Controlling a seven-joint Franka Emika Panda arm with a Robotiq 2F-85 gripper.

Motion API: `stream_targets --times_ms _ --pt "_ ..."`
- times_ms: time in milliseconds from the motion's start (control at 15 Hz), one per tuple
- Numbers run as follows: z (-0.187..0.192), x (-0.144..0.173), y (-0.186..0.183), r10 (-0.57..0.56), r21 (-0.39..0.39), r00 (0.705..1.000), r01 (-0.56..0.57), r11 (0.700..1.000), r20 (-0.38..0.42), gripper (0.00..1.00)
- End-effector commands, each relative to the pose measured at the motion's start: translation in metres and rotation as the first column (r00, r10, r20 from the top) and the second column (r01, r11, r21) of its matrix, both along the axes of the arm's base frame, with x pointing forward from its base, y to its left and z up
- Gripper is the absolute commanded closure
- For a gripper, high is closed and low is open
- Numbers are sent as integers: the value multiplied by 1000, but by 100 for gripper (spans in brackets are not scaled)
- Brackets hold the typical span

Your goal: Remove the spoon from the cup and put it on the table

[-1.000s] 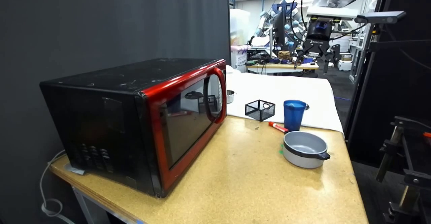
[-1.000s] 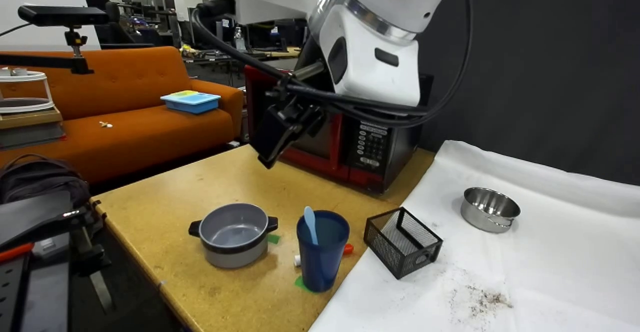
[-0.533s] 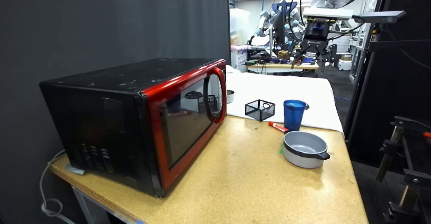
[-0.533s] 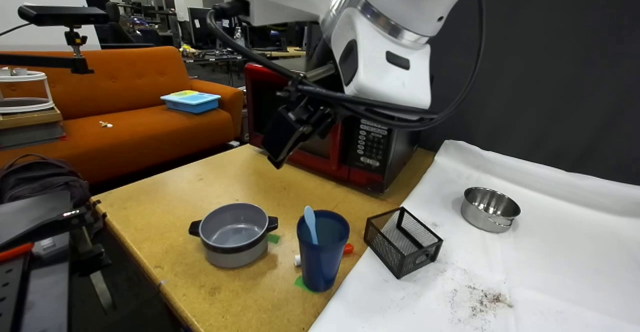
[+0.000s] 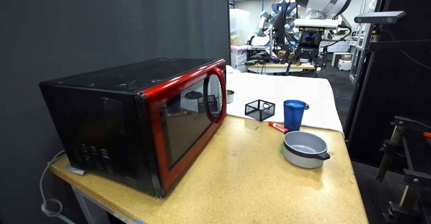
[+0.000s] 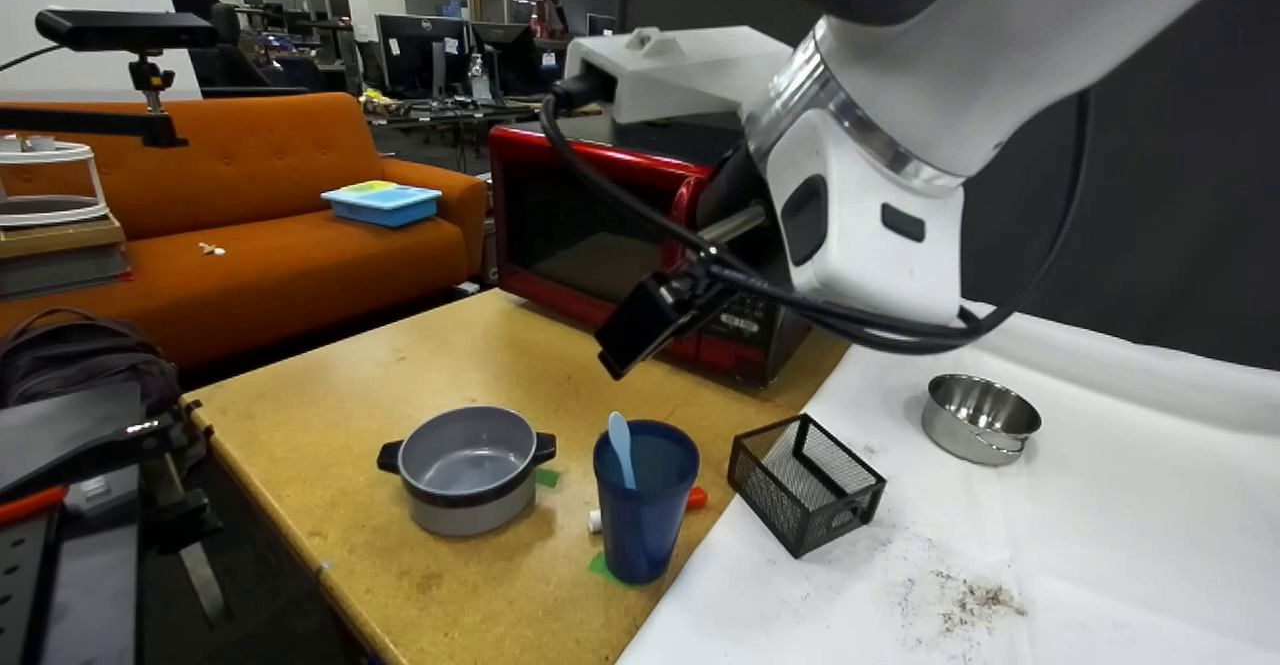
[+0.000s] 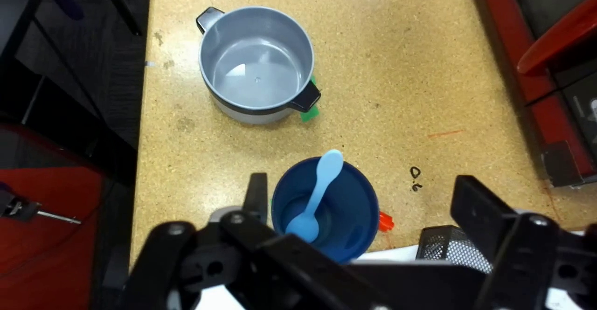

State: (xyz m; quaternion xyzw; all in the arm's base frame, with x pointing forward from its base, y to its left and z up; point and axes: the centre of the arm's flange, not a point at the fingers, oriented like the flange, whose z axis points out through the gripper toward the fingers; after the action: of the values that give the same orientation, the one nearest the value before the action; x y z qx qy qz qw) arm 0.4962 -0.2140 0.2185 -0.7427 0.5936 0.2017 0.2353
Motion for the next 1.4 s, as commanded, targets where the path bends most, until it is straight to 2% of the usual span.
stream_targets --times_ms 0,400,533,733,800,1000,1067,1333 --pt "-18 8 -1 -10 60 1000 12 998 -20 0" --pt "-49 17 -5 -141 141 990 141 980 -9 2" --pt "-60 20 -12 -178 148 984 179 973 -19 27" --pt "-78 20 -23 -209 155 977 215 964 -51 49" --pt "-84 19 -25 -215 154 975 222 963 -62 52" --pt "-95 12 -26 -217 158 973 228 961 -80 58" --pt "-97 8 -25 -217 159 972 228 961 -87 55" --pt "-103 2 -21 -211 165 972 226 960 -103 55"
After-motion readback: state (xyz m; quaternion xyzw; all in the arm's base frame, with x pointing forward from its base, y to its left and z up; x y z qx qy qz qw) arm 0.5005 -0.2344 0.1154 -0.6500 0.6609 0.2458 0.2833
